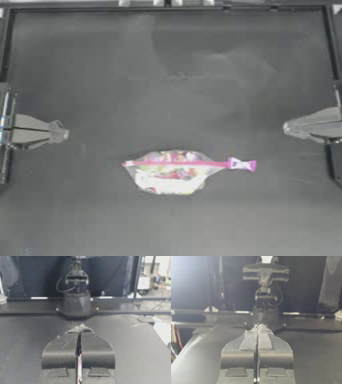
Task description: Put candy in bag
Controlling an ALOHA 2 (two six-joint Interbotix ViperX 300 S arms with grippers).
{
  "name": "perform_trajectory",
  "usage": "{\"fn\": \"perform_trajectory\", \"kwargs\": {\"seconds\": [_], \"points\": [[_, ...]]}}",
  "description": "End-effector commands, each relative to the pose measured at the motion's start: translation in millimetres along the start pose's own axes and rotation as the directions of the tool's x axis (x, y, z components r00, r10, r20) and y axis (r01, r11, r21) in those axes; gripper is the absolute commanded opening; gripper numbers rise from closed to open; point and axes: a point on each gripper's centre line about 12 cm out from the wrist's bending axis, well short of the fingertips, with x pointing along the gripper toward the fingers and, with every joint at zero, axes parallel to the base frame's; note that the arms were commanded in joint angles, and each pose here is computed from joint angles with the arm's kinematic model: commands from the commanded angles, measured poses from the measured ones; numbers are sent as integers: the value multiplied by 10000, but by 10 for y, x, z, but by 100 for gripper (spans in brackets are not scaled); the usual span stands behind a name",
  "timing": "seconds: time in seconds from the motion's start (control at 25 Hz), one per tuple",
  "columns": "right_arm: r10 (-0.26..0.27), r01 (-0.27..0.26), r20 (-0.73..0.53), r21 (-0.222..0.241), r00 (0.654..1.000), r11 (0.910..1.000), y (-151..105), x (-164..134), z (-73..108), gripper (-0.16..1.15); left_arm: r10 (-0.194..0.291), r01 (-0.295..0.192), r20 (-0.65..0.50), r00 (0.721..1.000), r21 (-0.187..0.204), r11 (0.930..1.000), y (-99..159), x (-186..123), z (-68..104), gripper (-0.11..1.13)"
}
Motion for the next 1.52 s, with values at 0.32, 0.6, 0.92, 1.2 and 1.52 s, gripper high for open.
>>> {"fn": "perform_trajectory", "kwargs": {"seconds": [0.32, 0.6, 0.92, 1.2, 1.52], "points": [[112, -116, 108, 378, 9999, 9992, 22, 7, 19, 13, -64, 46, 399, 9992, 454, 9990, -11, -28, 110, 10], [305, -301, 178, -240, 9994, 9993, 45, 12, 45, 62, -59, 54, 107, 9999, 408, 9992, -11, -34, 80, 79], [299, -297, 101, -256, 9995, 9992, 44, 22, 61, 101, -58, 66, -199, 9998, 424, 9991, -10, -35, 39, 97], [165, -186, -967, -211, 9952, 9996, 28, 95, 195, 99, -42, 61, -460, 9989, 425, 9991, -7, -34, 17, 100], [39, 13, -3310, 154, 9436, 9999, 16, 408, 394, 99, -56, 86, -720, 9974, 407, 9991, -10, -38, -12, 100]]}}
